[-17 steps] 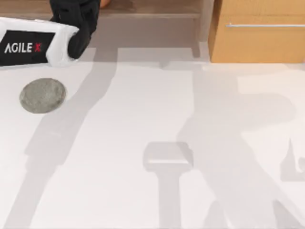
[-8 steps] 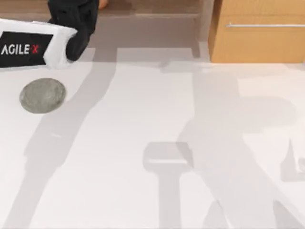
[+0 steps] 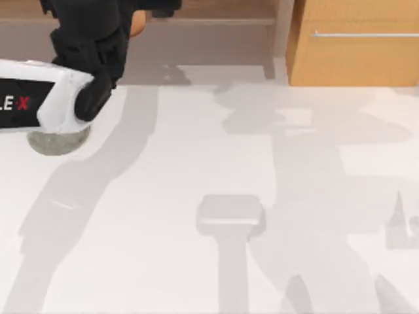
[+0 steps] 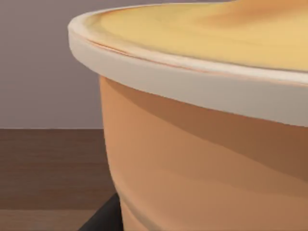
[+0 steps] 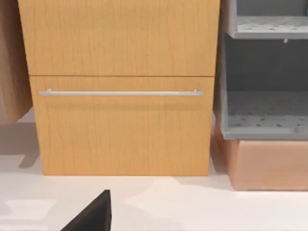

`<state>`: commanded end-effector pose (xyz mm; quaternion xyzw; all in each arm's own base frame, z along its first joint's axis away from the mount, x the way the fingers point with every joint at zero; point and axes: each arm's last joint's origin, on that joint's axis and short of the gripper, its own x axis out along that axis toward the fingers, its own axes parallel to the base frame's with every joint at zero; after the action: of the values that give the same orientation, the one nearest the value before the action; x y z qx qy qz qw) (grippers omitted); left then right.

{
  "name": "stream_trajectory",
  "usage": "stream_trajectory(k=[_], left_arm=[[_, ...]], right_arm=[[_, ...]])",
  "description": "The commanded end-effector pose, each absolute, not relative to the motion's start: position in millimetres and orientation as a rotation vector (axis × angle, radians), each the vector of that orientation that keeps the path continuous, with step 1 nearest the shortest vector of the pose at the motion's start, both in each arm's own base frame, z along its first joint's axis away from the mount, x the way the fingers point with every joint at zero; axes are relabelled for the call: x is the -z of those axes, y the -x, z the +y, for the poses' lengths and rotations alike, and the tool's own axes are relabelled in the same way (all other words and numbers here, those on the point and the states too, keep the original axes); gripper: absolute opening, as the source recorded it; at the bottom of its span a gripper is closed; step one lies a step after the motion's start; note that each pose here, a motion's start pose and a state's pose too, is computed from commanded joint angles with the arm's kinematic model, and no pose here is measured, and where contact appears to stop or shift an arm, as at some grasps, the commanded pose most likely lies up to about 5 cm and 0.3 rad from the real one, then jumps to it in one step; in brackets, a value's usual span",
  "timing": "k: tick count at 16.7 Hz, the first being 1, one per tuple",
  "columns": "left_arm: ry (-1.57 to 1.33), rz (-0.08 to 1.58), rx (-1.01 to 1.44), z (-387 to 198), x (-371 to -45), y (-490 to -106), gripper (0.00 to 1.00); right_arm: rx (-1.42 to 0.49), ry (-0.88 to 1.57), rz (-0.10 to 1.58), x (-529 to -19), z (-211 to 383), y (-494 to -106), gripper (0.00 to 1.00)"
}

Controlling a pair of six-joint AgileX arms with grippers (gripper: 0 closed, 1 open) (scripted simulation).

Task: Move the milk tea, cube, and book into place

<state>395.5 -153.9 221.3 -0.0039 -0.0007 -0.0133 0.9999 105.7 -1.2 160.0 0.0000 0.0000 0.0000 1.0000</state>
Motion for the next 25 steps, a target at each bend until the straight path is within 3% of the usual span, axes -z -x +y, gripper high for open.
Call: stream_trajectory(k=[8, 13, 18, 25], left_arm=[[0.006, -0.01, 0.039, -152, -222, -386, 0.0], [-0.01, -0.127, 0.135, -141, -214, -373, 0.0], [-0.031, -0.165, 0.161, -97, -177, -360, 0.0], [0.005, -0.014, 0.034, -21, -112, -340, 0.0]], right_arm=[[0.0, 0.0, 0.0, -160, -1, -106, 1.0], [0.0, 0.0, 0.0, -160, -1, -106, 1.0], [0.0, 0.0, 0.0, -160, -1, -106, 1.0], [0.0, 0.0, 0.0, -160, -1, -106, 1.0]])
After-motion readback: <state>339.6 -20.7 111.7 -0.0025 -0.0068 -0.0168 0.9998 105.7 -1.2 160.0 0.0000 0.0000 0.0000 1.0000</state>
